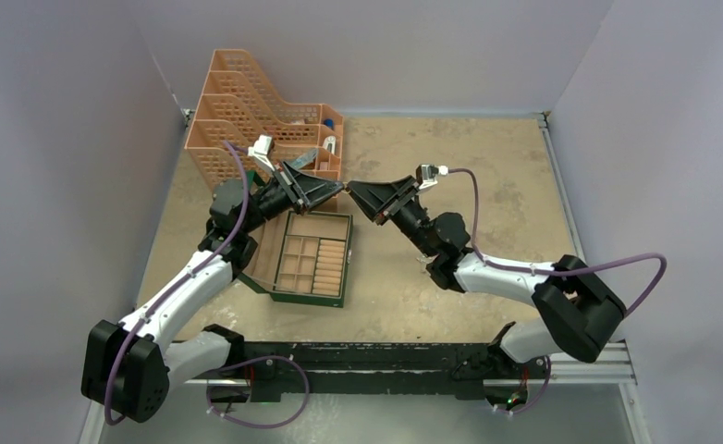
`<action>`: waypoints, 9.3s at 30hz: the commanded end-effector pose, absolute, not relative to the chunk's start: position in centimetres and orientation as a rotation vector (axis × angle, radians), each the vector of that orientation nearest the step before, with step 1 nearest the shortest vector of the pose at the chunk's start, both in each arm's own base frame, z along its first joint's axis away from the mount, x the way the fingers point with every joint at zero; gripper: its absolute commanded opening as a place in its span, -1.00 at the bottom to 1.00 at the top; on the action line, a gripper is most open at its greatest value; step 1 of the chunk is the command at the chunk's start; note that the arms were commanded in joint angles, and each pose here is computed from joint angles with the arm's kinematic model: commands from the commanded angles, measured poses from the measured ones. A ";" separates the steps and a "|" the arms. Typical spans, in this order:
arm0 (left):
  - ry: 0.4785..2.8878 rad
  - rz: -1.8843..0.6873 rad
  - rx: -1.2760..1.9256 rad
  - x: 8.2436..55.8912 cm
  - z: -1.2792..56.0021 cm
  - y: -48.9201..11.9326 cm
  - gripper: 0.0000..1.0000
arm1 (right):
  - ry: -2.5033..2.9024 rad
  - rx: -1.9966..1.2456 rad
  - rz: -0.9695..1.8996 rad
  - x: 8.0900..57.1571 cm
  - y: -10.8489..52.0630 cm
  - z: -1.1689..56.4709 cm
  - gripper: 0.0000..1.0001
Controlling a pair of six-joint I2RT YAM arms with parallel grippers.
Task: Organize the mixed jewelry
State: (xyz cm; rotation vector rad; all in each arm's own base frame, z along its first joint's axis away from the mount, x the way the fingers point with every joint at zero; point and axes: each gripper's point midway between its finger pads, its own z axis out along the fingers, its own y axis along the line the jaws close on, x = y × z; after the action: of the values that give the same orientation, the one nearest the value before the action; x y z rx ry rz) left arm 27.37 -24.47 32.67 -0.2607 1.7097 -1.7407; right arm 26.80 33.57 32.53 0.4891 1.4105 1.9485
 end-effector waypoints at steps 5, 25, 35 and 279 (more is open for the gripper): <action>1.623 -1.762 -0.206 26.7 34.8 -24.1 -1.00 | 1.298 0.426 2.017 26.0 33.6 35.8 -0.25; 1.623 -1.751 -0.215 27.0 34.7 -24.1 -1.00 | 1.326 0.445 2.026 24.9 33.4 35.2 -0.50; 1.644 -1.726 -0.220 26.7 33.9 -23.9 -0.97 | 1.325 0.450 1.914 25.5 32.4 35.3 -0.97; 1.791 -1.035 0.591 15.9 32.7 -20.1 0.51 | 2.451 0.140 0.097 35.7 16.6 5.3 -0.32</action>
State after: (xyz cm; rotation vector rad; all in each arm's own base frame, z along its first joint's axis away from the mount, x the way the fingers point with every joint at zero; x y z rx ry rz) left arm 15.00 -19.79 31.55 0.6141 1.8272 -1.0396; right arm 33.56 15.21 2.77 0.2060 2.5165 0.0311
